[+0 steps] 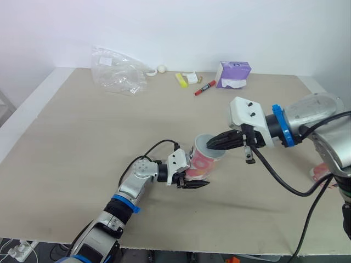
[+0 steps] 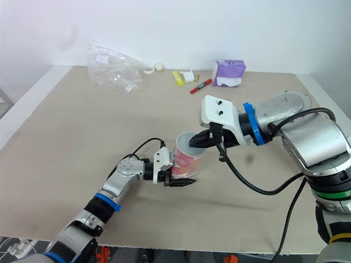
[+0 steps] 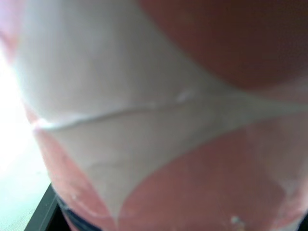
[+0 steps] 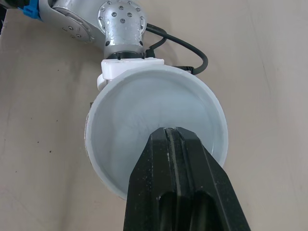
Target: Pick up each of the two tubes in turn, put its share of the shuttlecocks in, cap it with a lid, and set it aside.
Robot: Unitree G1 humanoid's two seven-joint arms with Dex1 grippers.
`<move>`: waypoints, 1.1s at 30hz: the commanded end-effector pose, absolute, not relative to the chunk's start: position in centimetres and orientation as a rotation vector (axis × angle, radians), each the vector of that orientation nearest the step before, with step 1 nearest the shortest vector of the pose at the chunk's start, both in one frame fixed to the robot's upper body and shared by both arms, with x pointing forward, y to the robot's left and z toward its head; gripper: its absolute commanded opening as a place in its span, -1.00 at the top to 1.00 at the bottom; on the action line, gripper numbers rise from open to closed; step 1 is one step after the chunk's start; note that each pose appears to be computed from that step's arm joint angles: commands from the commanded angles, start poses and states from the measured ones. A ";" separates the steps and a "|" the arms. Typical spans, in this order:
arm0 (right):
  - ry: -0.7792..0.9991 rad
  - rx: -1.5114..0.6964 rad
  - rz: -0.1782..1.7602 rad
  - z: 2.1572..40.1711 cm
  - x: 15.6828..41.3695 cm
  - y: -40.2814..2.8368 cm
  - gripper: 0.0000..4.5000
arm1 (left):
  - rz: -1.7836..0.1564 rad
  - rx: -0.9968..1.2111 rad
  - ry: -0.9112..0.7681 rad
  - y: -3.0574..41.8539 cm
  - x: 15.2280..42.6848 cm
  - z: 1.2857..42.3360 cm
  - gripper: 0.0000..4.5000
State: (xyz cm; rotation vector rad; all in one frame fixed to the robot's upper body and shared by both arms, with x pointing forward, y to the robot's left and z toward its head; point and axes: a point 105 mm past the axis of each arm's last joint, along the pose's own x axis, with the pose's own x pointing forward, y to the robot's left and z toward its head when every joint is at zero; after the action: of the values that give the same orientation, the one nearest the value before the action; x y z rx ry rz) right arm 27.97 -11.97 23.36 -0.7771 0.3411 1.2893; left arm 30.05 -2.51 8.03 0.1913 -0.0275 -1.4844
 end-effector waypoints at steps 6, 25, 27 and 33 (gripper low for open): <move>0.321 -0.619 1.188 24.6 29.3 -14.2 0.97 | -1.467 0.195 0.044 -1.8 29.9 6.3 -0.32; 0.227 -0.338 0.993 18.6 25.2 -20.1 0.16 | -1.546 0.223 -0.021 -1.1 29.5 7.8 -1.00; 0.243 -0.338 1.032 16.8 24.4 -19.4 -0.25 | -1.556 0.233 -0.038 -1.0 29.4 8.2 -1.00; 0.223 -0.349 1.092 14.1 23.9 -17.5 -0.98 | -1.567 0.269 -0.083 0.0 29.5 9.6 -1.00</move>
State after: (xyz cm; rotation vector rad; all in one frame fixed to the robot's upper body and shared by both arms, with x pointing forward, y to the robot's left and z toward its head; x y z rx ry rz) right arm 23.94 -18.26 13.86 -0.3069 0.2735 1.0774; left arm 29.49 -0.39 8.45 0.2597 -0.0395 -1.5660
